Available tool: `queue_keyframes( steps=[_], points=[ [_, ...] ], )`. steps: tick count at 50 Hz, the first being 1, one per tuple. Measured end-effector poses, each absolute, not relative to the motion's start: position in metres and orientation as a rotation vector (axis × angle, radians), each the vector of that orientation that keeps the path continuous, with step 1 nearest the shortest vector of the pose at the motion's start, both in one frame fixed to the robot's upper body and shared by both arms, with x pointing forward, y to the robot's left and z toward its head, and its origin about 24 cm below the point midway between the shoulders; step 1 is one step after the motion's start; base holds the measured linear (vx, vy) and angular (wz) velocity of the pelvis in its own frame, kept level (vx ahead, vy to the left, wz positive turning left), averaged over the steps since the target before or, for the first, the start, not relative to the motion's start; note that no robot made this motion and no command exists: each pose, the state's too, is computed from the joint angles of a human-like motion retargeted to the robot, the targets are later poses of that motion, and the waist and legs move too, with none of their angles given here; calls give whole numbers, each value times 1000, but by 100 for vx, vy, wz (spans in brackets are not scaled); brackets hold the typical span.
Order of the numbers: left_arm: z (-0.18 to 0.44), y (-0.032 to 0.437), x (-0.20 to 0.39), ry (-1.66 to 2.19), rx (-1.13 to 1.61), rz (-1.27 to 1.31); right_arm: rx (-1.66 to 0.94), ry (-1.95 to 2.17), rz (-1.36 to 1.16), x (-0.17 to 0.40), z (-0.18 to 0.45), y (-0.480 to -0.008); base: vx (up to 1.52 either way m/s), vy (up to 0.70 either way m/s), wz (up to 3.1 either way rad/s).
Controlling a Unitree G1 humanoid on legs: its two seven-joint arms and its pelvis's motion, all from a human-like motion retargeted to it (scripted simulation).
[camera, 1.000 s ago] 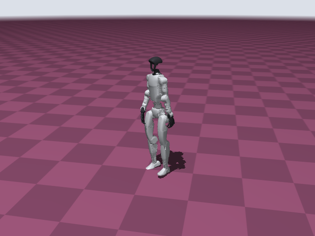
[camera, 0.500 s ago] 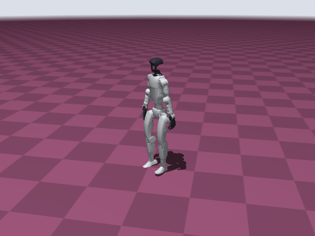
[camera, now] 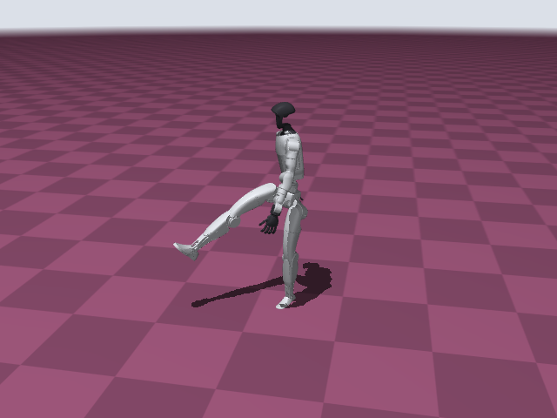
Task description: In place motions
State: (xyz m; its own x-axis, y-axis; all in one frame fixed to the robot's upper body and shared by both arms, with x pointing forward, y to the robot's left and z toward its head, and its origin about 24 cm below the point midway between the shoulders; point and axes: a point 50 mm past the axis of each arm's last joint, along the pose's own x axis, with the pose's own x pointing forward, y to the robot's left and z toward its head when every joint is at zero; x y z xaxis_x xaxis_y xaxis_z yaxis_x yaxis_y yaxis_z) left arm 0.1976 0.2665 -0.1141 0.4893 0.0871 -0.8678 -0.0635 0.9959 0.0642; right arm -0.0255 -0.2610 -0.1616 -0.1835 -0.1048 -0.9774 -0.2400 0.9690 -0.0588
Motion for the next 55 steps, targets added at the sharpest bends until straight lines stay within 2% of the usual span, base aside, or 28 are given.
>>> queue_keyframes(
  steps=[7,13,17,21,24,28,41,47,55],
  points=[
    [-154,229,131,1264,48,-29,-283,1681,237,-16,-169,-244,13,-4,-38],
    [-179,188,-2,1646,-162,2,-276,1635,286,-1,-172,-231,13,-19,-78],
    [-172,174,-77,1847,-265,100,-323,1523,307,25,-172,-230,-10,-26,-108],
    [-163,168,-115,1911,-364,305,-428,1394,334,63,-168,-232,-29,-27,-94],
    [-164,166,-113,1877,-470,411,-437,1330,345,85,-164,-229,-39,-33,-34],
    [-170,168,-88,1786,-518,431,-403,1305,327,95,-162,-230,-37,-21,20],
    [-179,199,-21,1623,-117,142,-316,1562,290,22,-171,-235,-13,-12,54],
    [-180,190,-24,1631,-148,141,-322,1627,288,-2,-171,-239,6,3,8],
    [-179,179,-40,1694,-240,152,-288,1603,242,7,-171,-237,14,11,13]
  ],
)
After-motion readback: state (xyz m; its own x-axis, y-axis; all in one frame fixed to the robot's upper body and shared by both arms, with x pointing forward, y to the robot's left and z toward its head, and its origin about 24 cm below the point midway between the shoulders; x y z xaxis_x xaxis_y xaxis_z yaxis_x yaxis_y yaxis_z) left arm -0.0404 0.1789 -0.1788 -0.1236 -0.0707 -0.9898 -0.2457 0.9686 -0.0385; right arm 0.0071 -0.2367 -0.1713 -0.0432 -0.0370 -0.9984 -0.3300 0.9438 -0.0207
